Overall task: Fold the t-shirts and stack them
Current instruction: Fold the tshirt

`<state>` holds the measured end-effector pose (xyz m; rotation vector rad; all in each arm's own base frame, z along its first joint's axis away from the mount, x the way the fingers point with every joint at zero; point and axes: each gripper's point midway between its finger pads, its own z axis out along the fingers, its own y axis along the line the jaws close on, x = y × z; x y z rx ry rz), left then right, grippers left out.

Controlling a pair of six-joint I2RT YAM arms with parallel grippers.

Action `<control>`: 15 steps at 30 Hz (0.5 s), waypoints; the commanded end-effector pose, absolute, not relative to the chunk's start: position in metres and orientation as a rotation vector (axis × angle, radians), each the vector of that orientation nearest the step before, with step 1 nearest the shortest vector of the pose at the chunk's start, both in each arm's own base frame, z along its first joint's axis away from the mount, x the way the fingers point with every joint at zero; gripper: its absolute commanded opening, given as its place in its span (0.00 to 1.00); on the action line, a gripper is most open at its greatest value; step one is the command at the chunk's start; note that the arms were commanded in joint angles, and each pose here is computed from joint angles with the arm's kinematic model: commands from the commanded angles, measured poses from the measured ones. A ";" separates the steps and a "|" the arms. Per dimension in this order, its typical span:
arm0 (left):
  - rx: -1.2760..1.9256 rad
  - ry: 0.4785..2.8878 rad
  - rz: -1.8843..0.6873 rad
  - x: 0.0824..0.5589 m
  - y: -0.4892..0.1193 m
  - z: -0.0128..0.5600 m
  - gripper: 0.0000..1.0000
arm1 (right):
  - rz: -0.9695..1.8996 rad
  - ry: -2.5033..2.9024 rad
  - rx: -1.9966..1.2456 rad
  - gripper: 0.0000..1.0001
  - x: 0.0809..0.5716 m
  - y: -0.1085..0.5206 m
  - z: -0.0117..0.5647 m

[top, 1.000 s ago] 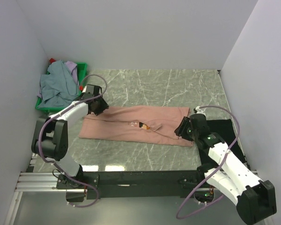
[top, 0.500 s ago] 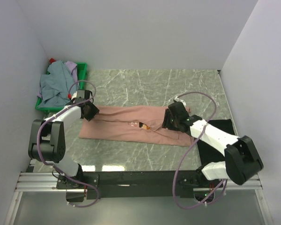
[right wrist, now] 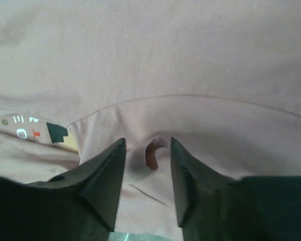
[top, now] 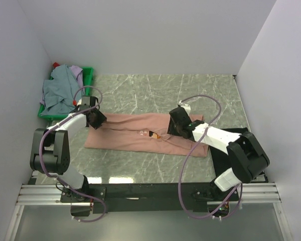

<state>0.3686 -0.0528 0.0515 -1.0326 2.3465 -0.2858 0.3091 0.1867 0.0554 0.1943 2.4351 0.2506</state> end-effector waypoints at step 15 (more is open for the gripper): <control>-0.999 2.289 -0.339 0.375 -0.051 0.072 0.42 | 0.449 2.434 0.169 0.05 0.269 0.242 0.075</control>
